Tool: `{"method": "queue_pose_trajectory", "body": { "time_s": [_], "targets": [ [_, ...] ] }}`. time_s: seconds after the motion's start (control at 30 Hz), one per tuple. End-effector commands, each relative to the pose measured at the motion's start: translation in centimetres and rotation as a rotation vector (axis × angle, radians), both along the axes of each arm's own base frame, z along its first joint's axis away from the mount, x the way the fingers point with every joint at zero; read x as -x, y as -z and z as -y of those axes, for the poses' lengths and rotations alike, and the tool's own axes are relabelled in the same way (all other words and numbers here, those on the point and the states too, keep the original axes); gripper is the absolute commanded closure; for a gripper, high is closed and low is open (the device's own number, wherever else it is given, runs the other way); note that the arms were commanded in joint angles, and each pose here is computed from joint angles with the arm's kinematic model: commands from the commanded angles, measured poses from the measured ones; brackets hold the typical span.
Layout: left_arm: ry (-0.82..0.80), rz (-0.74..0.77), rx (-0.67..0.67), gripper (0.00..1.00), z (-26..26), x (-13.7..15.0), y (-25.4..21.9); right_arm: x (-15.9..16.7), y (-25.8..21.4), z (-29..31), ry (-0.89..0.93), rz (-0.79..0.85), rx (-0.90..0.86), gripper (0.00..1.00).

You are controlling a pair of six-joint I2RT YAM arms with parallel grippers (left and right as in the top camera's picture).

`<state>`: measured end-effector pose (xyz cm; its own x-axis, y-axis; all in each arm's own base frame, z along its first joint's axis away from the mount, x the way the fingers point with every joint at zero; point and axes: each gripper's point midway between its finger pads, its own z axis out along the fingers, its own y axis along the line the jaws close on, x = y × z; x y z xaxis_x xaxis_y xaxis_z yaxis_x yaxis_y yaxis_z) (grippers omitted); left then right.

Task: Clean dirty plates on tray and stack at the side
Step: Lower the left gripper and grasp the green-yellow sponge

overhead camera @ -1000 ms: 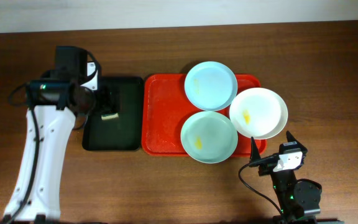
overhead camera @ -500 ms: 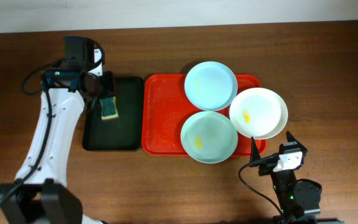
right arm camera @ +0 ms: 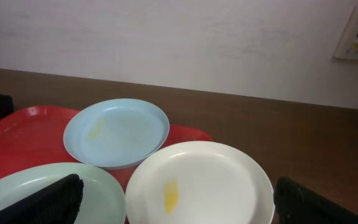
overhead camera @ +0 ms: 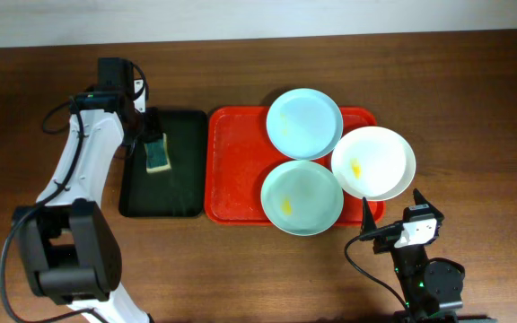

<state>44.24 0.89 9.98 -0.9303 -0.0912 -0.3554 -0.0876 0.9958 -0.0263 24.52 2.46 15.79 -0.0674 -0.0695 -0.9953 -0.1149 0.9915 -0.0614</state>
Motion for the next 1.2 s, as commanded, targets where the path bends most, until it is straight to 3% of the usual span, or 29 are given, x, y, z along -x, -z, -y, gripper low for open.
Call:
{"method": "queue_pose_trajectory", "body": {
  "time_s": [0.0,0.23,0.3,0.47,0.57,0.93,1.17],
  "targets": [
    [0.054,0.017,0.012,0.8,0.2,-1.1,0.5,0.0,0.2,-0.3,-0.015,-0.003,0.006,0.02],
    [0.064,-0.055,0.004,0.56,0.1,-0.5,2.9,0.0,0.2,-0.3,-0.015,-0.003,0.006,0.02],
    [0.062,-0.069,-0.002,0.61,0.0,-0.5,3.8,0.0,0.2,-0.3,-0.015,-0.003,0.006,0.02],
    [0.061,-0.089,-0.001,0.6,0.0,-0.5,4.7,0.0,0.2,-0.3,-0.015,-0.003,0.006,0.02],
    [0.062,-0.096,-0.001,0.54,0.0,-0.4,5.0,0.0,0.2,-0.3,-0.015,-0.003,0.006,0.02],
    [0.053,-0.118,-0.025,0.68,-0.4,-0.3,6.0,0.0,0.2,-0.3,-0.015,-0.003,0.006,0.02],
    [0.053,-0.119,-0.025,0.67,-0.4,-0.3,6.0,0.0,0.2,-0.3,-0.015,-0.003,0.006,0.02]
  ]
}}
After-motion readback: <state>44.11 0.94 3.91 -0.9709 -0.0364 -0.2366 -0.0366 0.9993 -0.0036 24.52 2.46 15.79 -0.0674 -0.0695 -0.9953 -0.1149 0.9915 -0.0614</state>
